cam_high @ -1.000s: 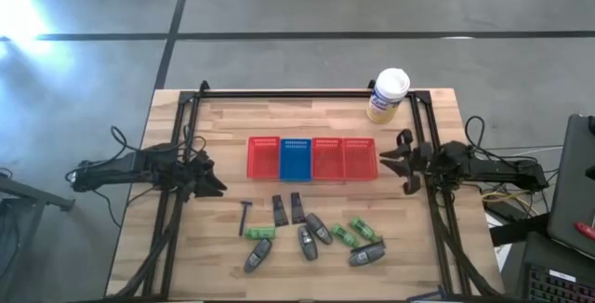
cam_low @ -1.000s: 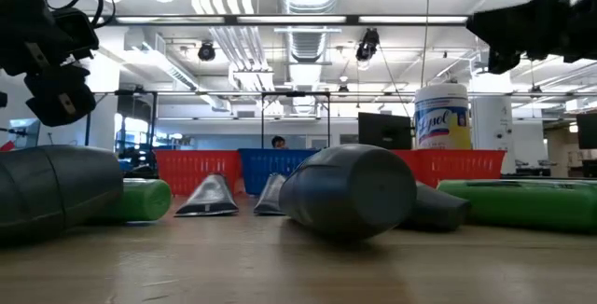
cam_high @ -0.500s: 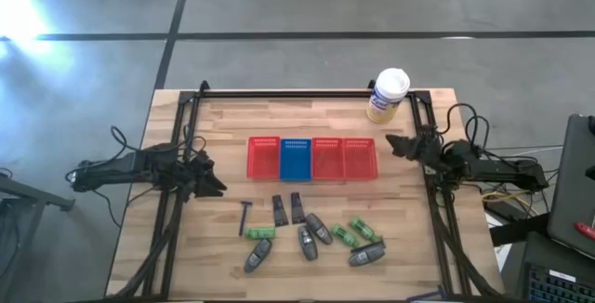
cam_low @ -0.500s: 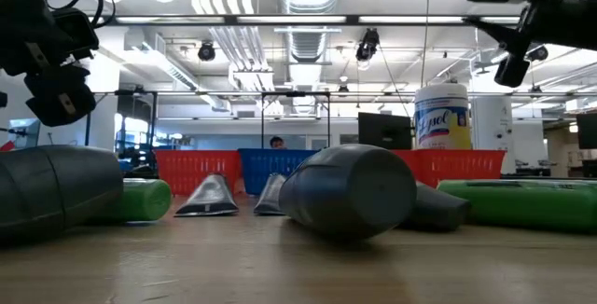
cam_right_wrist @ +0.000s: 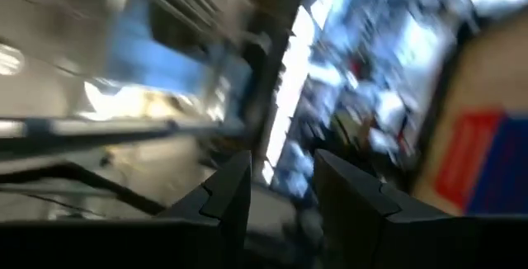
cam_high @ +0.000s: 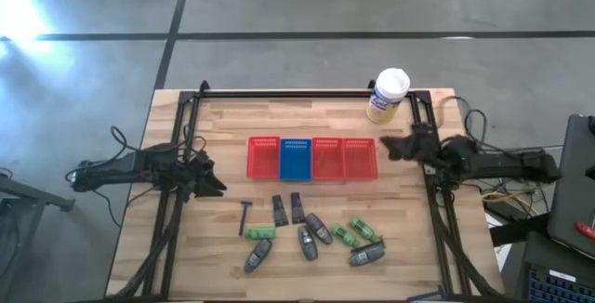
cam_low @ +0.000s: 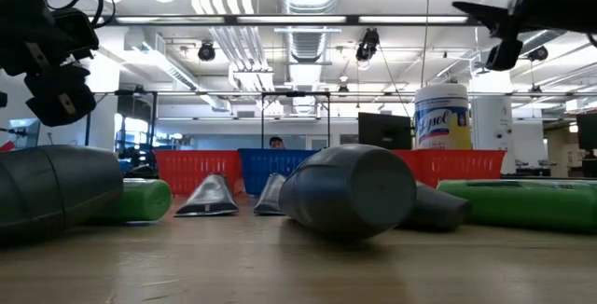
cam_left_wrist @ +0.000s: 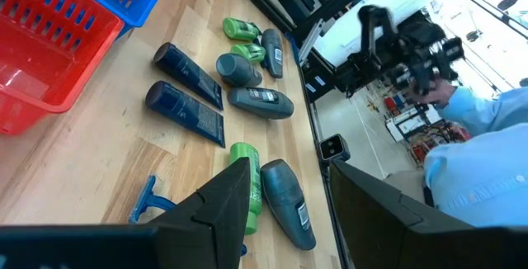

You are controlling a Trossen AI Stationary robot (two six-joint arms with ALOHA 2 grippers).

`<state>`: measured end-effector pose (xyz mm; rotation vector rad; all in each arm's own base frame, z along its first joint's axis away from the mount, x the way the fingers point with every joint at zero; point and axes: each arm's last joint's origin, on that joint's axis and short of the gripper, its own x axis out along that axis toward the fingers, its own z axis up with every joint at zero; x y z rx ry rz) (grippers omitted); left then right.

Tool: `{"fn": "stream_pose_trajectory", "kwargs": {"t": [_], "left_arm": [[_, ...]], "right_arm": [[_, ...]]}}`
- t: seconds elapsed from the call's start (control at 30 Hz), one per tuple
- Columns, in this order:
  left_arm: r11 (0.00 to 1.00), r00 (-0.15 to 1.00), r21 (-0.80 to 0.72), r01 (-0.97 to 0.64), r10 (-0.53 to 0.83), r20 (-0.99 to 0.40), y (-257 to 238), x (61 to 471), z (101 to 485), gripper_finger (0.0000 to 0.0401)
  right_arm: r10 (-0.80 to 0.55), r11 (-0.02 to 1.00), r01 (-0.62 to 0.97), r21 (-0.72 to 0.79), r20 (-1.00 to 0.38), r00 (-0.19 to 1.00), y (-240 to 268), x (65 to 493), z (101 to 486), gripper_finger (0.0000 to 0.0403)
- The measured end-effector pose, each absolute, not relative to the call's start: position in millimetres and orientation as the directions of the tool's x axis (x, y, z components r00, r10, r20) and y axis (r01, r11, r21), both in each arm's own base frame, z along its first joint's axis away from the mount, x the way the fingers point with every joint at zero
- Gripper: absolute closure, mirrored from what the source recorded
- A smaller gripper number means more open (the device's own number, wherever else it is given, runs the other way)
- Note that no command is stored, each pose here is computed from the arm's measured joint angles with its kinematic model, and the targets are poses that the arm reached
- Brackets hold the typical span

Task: Pick & Place Travel size toiletries
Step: Put the green shampoo into the right red basket

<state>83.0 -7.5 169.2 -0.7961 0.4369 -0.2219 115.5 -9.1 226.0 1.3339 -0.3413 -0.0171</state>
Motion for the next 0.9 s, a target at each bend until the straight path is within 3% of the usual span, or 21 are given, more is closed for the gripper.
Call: {"fn": "stream_pose_trajectory", "kwargs": {"t": [0.1,0.17,0.27,0.37,0.57,0.9], "left_arm": [[0.683,0.888,-0.730,0.030,-0.353,-0.294,-7,83,169,0.0229],[0.683,0.888,-0.730,0.029,-0.353,-0.295,-7,83,169,0.0229],[0.683,0.888,-0.730,0.029,-0.353,-0.294,-7,83,169,0.0229],[0.683,0.888,-0.730,0.029,-0.353,-0.294,-7,83,169,0.0229],[0.682,0.888,-0.730,0.029,-0.353,-0.294,-7,83,169,0.0229],[0.682,0.888,-0.730,0.029,-0.353,-0.294,-7,83,169,0.0229]], "right_arm": [[-0.050,0.167,0.099,0.981,-0.092,0.994,-1,139,232,0.0282],[0.048,0.166,0.324,0.932,-0.335,0.941,6,153,231,0.0284],[0.160,0.222,0.579,0.785,-0.615,0.772,19,170,233,0.0282],[0.233,0.301,0.740,0.601,-0.799,0.554,32,182,233,0.0272],[0.335,0.485,0.768,0.418,-0.900,0.278,60,214,233,0.0219],[0.270,0.652,0.739,0.168,-0.963,-0.019,104,256,206,0.0106]]}}
